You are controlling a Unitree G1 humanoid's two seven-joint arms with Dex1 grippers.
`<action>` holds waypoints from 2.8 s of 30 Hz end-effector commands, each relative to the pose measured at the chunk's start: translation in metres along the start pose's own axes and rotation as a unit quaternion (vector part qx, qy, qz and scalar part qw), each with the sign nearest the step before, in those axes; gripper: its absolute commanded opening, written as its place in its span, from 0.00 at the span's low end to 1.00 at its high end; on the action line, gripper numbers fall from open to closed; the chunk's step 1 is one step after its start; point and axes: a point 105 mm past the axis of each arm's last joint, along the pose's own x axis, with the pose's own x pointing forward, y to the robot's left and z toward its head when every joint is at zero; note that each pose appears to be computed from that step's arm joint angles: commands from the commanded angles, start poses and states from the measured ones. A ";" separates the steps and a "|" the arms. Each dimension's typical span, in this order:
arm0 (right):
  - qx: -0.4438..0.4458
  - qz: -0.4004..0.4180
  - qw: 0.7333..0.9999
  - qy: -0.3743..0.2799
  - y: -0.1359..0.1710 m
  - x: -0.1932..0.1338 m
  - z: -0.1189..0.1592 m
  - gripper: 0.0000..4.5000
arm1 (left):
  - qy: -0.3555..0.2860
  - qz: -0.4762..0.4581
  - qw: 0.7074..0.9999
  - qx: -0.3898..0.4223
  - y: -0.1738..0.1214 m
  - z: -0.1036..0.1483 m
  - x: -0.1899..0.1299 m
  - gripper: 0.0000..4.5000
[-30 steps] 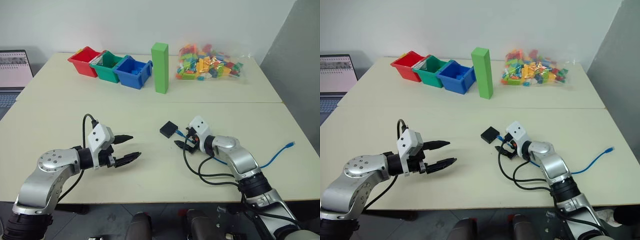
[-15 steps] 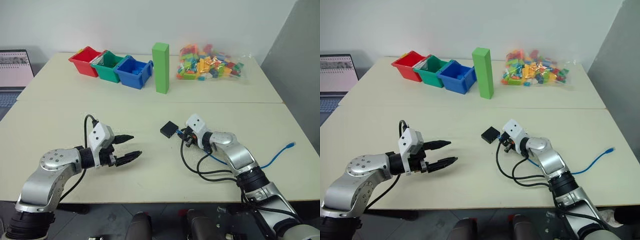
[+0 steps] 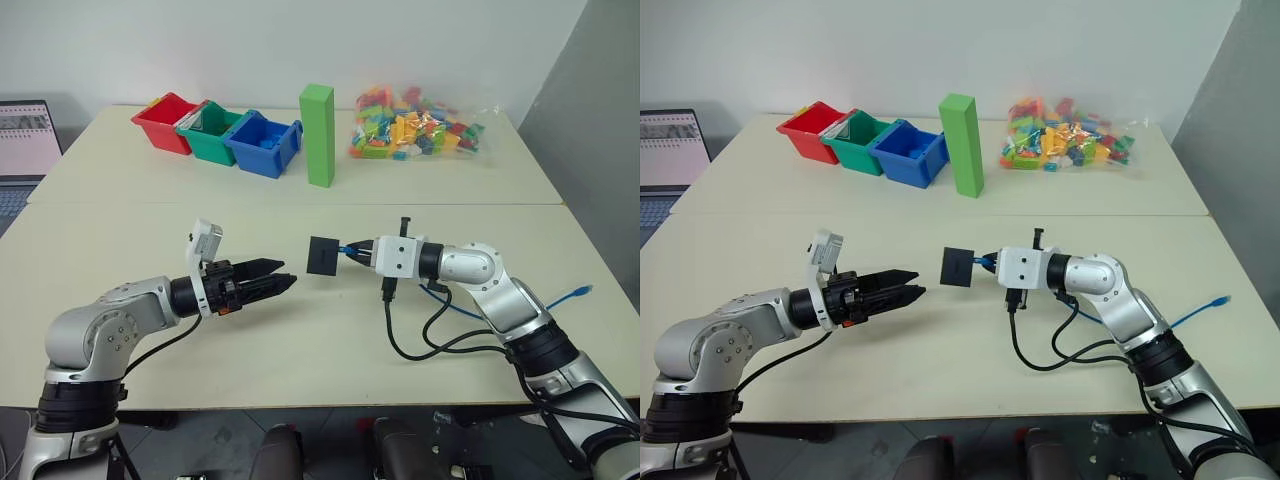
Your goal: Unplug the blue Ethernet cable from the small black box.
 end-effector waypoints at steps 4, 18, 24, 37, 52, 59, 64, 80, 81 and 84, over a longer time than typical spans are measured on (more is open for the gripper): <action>-0.086 0.022 0.995 -0.053 -0.003 0.000 0.042 0.03 | -0.002 -0.052 0.998 -0.033 -0.019 0.006 0.018 0.83; -0.084 0.016 0.994 -0.061 -0.006 0.003 0.051 0.03 | -0.005 -0.063 0.997 -0.052 -0.022 0.005 0.017 0.38; -0.089 0.014 0.994 -0.060 -0.007 0.003 0.051 0.03 | -0.009 -0.070 0.996 -0.062 -0.023 0.006 0.015 0.18; -0.032 0.075 0.993 -0.085 0.010 -0.011 0.067 0.32 | 0.006 -0.088 0.994 -0.070 -0.028 0.003 0.016 0.18; 0.449 0.111 0.876 -0.139 0.016 -0.025 0.062 0.42 | 0.058 -0.157 0.985 0.037 -0.043 -0.004 0.012 0.18; 0.547 0.115 0.815 -0.151 0.027 -0.022 0.057 0.42 | 0.045 -0.172 0.984 0.034 -0.045 -0.001 0.008 0.18; 0.568 0.110 0.801 -0.156 0.028 -0.018 0.055 0.42 | 0.040 -0.174 0.984 0.029 -0.046 0.000 0.005 0.18; 0.579 0.109 0.792 -0.159 0.026 -0.016 0.053 0.26 | 0.039 -0.173 0.984 0.028 -0.047 -0.001 0.004 0.18; 0.579 0.109 0.792 -0.160 0.026 -0.016 0.053 0.21 | 0.039 -0.174 0.984 0.028 -0.047 -0.001 0.004 0.18; 0.577 0.113 0.792 -0.162 0.026 -0.016 0.055 0.06 | 0.040 -0.174 0.983 0.028 -0.048 -0.002 0.004 0.18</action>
